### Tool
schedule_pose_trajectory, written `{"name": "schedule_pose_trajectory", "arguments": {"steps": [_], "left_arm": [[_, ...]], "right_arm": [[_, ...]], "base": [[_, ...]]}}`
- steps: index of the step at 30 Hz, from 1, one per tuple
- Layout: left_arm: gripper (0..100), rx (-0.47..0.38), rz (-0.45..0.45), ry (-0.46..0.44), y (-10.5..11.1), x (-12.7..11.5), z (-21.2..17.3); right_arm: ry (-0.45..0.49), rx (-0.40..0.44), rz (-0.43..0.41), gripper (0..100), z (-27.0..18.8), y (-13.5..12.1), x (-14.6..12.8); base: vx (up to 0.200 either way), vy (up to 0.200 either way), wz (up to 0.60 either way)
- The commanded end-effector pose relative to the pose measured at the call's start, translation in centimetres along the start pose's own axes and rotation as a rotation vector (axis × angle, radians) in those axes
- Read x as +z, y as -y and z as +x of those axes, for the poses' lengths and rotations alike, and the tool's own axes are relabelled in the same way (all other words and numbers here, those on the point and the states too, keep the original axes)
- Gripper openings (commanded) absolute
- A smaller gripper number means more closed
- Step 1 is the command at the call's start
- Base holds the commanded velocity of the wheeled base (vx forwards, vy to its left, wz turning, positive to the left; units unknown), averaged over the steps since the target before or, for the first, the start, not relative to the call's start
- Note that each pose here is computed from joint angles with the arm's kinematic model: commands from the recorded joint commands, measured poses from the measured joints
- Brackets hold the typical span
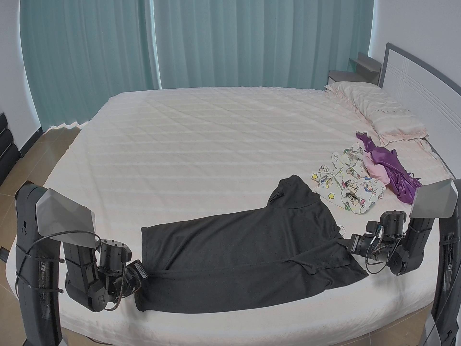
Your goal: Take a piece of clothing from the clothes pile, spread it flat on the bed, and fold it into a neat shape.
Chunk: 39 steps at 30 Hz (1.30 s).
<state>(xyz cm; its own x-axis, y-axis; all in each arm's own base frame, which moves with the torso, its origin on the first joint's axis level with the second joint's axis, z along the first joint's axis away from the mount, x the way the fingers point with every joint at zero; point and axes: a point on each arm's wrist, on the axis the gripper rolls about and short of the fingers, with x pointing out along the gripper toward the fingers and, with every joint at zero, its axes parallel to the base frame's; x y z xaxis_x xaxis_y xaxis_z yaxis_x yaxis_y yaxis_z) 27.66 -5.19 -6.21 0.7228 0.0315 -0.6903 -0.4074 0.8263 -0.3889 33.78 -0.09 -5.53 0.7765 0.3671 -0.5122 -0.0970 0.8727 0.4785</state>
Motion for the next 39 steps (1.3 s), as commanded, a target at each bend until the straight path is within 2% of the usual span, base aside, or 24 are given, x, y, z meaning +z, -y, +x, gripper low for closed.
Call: {"name": "schedule_pose_trajectory", "arguments": {"steps": [1,6,9,13,14,17,19,21,22,23,24,31,35,39], "left_arm": [[100,0.001,-0.001,-0.001,0.0,0.0,0.1],[100,-0.002,-0.004,0.001,0.0,0.0,0.0],[100,-0.003,-0.017,-0.008,-0.2,0.1,-0.4],[100,-0.018,-0.05,0.022,-0.1,1.1,-1.8],[100,-0.018,-0.05,0.022,-0.1,1.1,-1.8],[100,-0.094,-0.139,0.034,-0.1,2.8,-4.2],[100,-0.163,-0.218,-0.005,-0.3,3.3,-5.8],[100,-0.163,-0.218,-0.005,-0.3,3.3,-5.8],[100,-0.251,-0.304,-0.115,-0.5,3.0,-7.4],[100,-0.251,-0.304,-0.115,-0.5,3.0,-7.4],[100,-0.272,-0.33,-0.168,-0.7,2.6,-7.8],[100,-0.266,-0.336,-0.195,-0.8,2.2,-7.5],[100,-0.262,-0.328,-0.202,-0.8,2.0,-7.3],[100,-0.257,-0.321,-0.207,-0.8,1.9,-7.2]], "right_arm": [[-0.002,0.001,0.003,100,0.5,0.2,-0.2],[0.018,-0.003,0.004,100,0.1,0.4,0.3],[0.063,-0.013,0.022,100,-1.2,0.4,1.6],[0.094,-0.013,0.108,100,-3.5,-0.7,2.5],[0.094,-0.013,0.108,100,-3.5,-0.7,2.5],[0.095,-0.057,0.188,100,-4.9,-2.2,1.9],[0.078,-0.094,0.256,100,-5.0,-3.3,0.7],[0.078,-0.094,0.256,100,-5.0,-3.3,0.7],[0.089,-0.153,0.371,100,-4.5,-5.2,-0.5],[0.089,-0.153,0.371,100,-4.5,-5.2,-0.5],[0.104,-0.186,0.43,100,-4.1,-6.1,-1.0],[0.062,-0.233,0.514,100,-3.9,-6.2,-2.9],[0.026,-0.248,0.518,100,-3.0,-6.2,-4.0],[0.028,-0.263,0.514,100,-2.5,-6.1,-4.3]], "base": [[0.0,0.0,0.0],[0.0,0.0,0.0],[0.0,0.0,0.0],[0.0,0.0,0.0],[0.0,0.0,0.0],[0.0,0.0,0.0],[0.0,0.0,0.0],[0.0,0.0,0.0],[0.0,0.0,0.0],[0.0,0.0,0.0],[0.0,0.0,0.0],[0.0,0.0,0.0],[-0.1,0.0,0.0],[0.0,0.0,0.0]]}}
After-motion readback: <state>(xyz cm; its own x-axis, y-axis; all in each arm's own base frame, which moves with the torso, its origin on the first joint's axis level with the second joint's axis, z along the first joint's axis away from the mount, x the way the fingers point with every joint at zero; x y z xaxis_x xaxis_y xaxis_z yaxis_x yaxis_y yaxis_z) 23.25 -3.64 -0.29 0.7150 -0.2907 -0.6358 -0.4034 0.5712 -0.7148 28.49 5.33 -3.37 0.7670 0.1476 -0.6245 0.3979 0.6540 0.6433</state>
